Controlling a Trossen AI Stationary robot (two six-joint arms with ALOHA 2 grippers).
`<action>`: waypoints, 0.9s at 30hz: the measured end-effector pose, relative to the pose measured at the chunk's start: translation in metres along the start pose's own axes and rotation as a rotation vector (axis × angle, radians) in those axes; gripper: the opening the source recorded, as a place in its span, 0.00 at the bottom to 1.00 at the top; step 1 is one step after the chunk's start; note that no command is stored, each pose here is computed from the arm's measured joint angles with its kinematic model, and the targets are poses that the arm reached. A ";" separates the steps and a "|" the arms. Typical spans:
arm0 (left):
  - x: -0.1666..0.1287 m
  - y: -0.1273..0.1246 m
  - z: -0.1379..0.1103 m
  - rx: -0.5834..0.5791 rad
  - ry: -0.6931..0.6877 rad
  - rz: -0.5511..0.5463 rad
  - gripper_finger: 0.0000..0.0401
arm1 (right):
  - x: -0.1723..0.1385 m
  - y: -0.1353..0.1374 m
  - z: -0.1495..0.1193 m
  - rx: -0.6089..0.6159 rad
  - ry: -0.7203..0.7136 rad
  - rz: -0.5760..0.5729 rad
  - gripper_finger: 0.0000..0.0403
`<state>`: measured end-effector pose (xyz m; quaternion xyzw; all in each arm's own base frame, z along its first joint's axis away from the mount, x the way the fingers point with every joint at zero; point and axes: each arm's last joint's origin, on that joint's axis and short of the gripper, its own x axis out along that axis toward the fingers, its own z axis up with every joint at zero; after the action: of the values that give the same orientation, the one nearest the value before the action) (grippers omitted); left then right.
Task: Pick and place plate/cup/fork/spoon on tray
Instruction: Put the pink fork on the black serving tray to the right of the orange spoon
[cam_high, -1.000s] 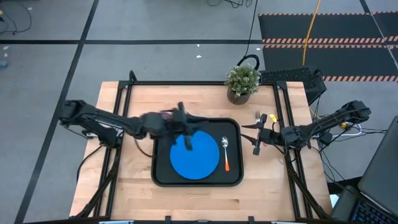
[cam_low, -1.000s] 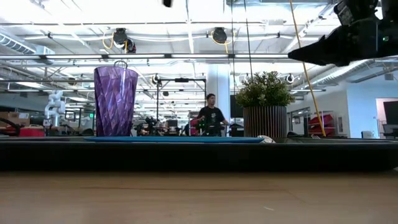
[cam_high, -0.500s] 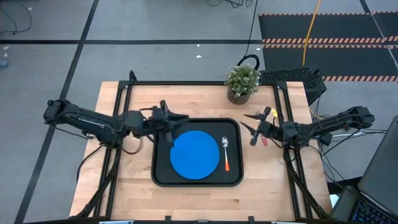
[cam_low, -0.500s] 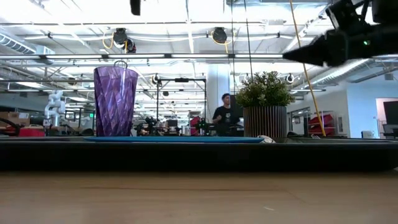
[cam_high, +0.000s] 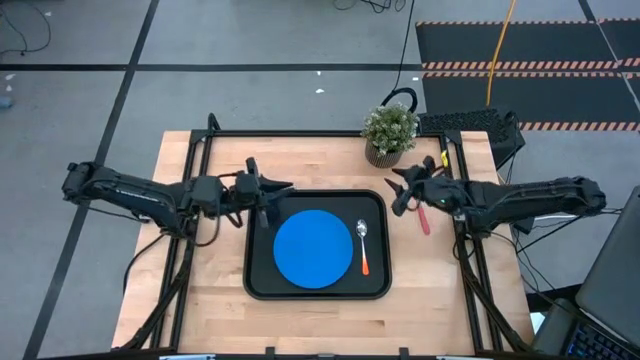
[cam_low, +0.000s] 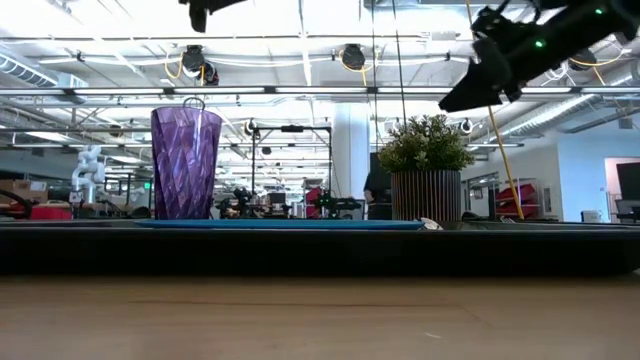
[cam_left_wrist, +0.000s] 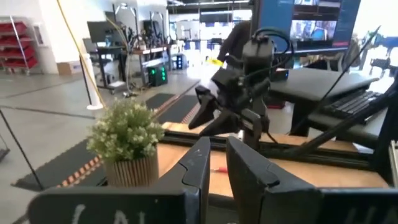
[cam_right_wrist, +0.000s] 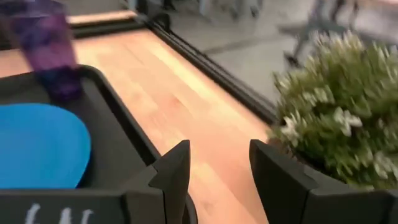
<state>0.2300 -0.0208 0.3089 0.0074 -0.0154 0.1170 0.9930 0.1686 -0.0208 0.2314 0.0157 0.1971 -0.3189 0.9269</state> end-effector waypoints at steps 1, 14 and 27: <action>-0.003 0.001 0.001 0.008 0.006 -0.001 0.14 | 0.002 -0.001 0.004 0.027 0.028 -0.017 0.39; -0.027 0.006 0.007 0.098 0.068 -0.092 0.14 | 0.030 -0.008 0.007 0.149 0.656 -0.090 0.34; -0.026 0.005 0.007 0.249 0.062 -0.127 0.14 | 0.033 -0.014 -0.015 0.205 0.897 -0.285 0.38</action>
<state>0.2031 -0.0222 0.3148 0.1279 0.0304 0.0550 0.9898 0.1780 -0.0490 0.2065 0.2160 0.5453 -0.4225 0.6910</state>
